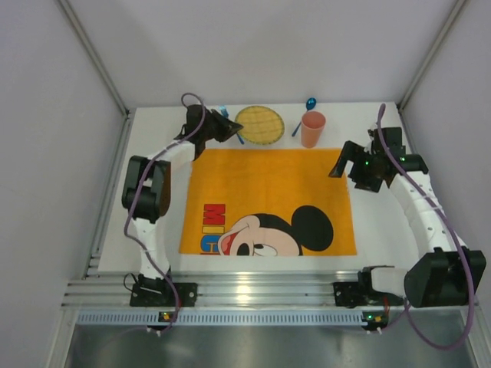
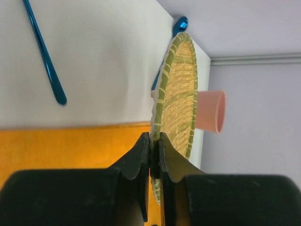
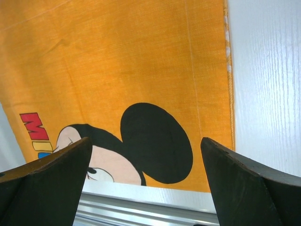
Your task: Set the dinner table for one person
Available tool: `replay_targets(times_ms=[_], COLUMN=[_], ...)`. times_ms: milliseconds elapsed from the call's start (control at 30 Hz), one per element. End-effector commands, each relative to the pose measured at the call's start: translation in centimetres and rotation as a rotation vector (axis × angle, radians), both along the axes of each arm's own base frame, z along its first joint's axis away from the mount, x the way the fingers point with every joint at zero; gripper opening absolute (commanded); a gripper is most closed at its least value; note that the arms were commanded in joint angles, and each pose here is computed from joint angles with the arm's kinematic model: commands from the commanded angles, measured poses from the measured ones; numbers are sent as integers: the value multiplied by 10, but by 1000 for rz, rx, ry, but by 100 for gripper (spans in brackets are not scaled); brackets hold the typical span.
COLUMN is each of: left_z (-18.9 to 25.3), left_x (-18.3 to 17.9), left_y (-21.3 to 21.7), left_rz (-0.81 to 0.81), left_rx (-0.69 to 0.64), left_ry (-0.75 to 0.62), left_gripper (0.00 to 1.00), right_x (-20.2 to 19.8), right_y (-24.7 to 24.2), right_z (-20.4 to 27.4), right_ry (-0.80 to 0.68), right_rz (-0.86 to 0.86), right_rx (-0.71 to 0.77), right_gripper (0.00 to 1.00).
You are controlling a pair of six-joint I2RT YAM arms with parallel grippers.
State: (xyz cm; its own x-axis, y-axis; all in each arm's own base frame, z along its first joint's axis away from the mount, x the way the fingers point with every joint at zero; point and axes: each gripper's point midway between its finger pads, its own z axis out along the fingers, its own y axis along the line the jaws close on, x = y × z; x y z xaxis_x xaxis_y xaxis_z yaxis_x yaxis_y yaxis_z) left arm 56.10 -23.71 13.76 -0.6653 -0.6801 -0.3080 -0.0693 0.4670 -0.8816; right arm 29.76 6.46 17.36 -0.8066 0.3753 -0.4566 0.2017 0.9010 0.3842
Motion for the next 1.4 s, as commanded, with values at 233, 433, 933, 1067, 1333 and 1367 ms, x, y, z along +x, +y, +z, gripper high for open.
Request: replay_targets(times_ms=[233,433,933,1067,1333,1367], left_z=[21,-13,-53,-48,-22,-16], left_x=[-180,-239,-250,-251,-243,-239], left_y=[6,1,-6,2,4,5], left_rz=[-151,-163,-232,-216,-248,-246], left_rx=[13,51,252,289,327,330], left_ry=[-42,-5,155,139,117,112], left_gripper=[0,0,23,80,98,98], right_x=[-18,-37,-45,-7,115,136], right_y=[11,16,14,18,19,20], right_z=[13,8,7,39,48,66], right_ry=[-45,-37,-26,-87,-79,-128], right_rz=[25,40,19,7,-11,-14], right_rx=[81,104,84,104,83,84], right_gripper=[100,100,100,100,100,100])
